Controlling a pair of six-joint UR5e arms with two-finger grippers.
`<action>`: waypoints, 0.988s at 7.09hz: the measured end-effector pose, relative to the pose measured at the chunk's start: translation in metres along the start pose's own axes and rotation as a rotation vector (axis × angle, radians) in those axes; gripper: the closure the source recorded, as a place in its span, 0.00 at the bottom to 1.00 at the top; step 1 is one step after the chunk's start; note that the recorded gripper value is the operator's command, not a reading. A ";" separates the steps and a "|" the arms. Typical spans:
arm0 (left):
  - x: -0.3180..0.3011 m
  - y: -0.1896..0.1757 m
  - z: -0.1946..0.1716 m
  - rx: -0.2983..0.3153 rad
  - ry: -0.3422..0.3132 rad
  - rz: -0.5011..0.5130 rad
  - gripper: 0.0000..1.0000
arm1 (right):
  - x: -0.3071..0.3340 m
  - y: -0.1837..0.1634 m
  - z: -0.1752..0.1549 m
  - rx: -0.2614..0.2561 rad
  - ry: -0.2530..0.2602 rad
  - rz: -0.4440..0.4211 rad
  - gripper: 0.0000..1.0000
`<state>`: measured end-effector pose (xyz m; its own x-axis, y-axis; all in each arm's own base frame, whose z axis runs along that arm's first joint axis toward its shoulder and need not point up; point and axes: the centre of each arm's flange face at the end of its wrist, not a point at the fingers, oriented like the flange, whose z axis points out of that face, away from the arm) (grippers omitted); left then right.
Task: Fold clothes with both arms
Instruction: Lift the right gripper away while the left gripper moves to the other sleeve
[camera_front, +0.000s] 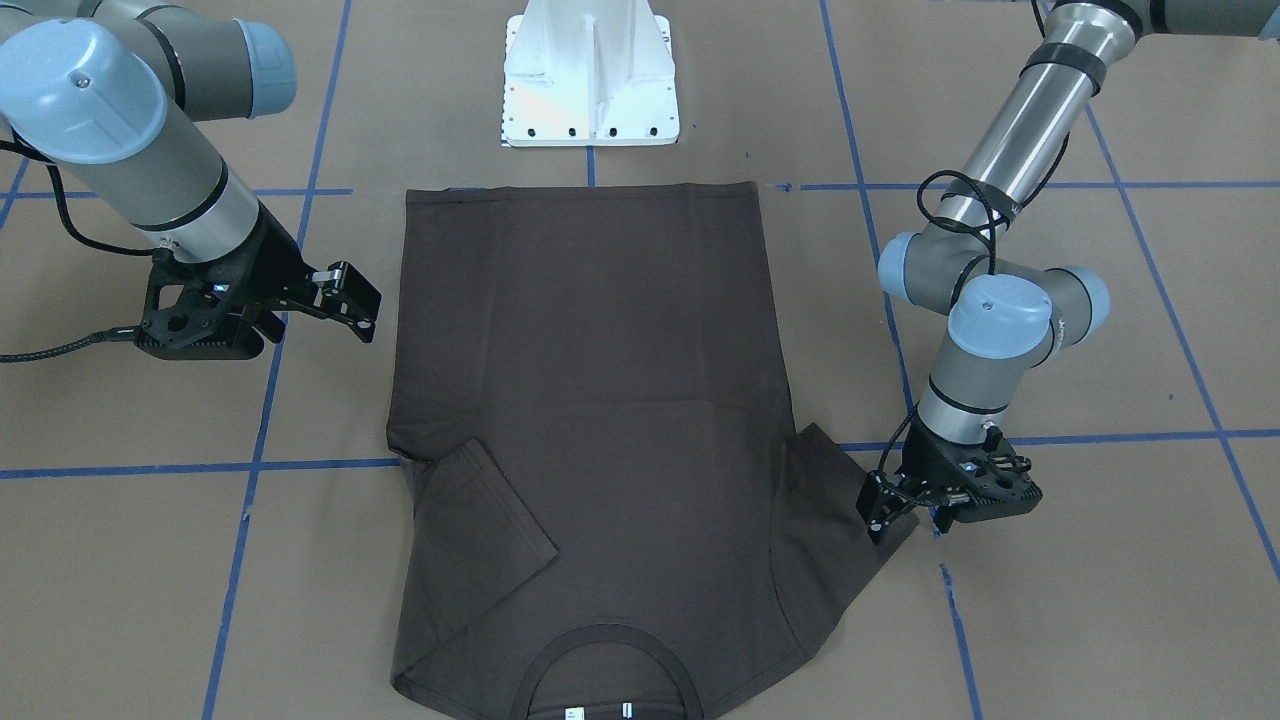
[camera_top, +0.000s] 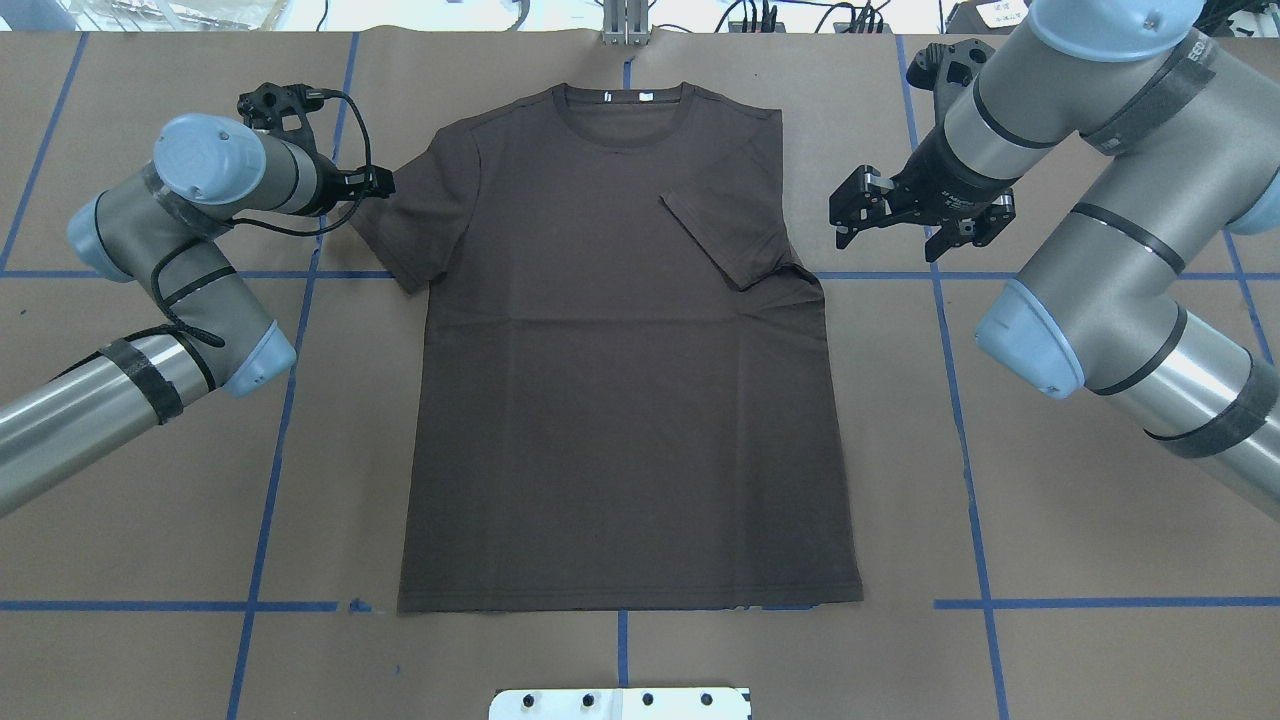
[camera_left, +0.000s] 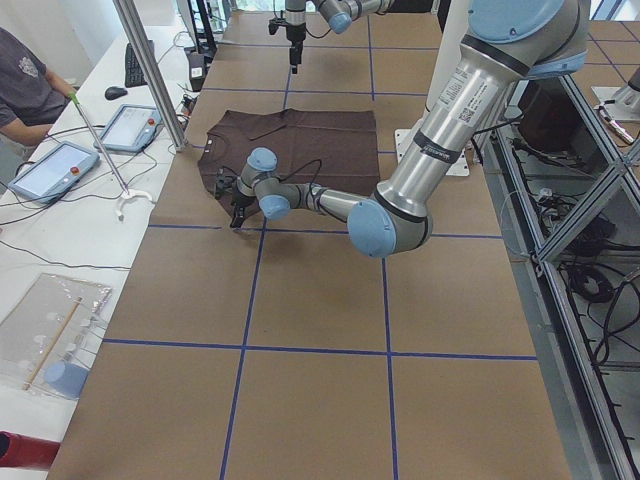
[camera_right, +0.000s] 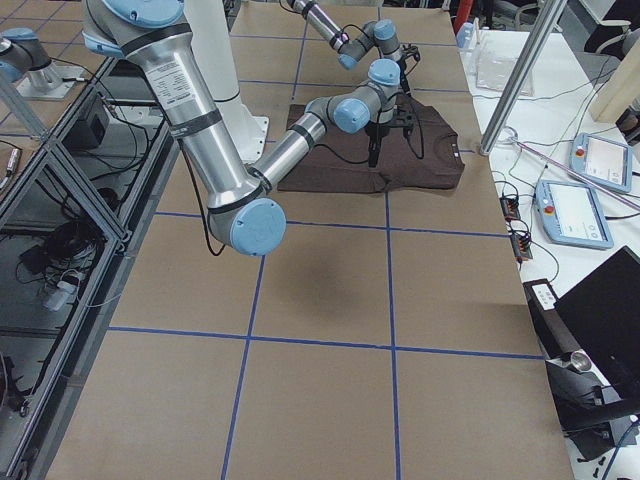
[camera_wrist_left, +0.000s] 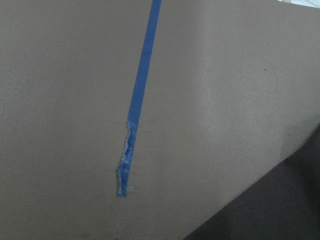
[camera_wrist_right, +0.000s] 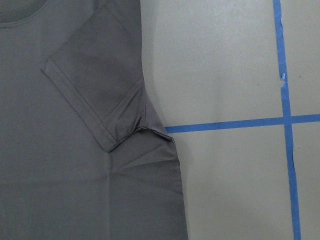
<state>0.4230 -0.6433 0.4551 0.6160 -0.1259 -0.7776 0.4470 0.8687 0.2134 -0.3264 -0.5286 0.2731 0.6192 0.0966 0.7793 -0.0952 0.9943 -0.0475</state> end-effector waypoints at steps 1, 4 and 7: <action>-0.002 0.001 0.000 -0.001 -0.002 0.000 0.24 | 0.000 0.000 0.000 0.000 0.000 0.000 0.00; -0.002 0.002 -0.001 -0.001 0.001 -0.001 0.60 | 0.000 0.000 0.000 0.000 0.000 0.001 0.00; 0.003 0.001 -0.005 0.002 0.009 -0.001 1.00 | 0.004 -0.002 0.000 0.000 0.003 0.006 0.00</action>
<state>0.4219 -0.6407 0.4499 0.6097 -0.1222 -0.7831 0.4490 0.8674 0.2143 -0.3237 -0.5300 0.2764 0.6207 0.1025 0.7773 -0.0988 0.9937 -0.0522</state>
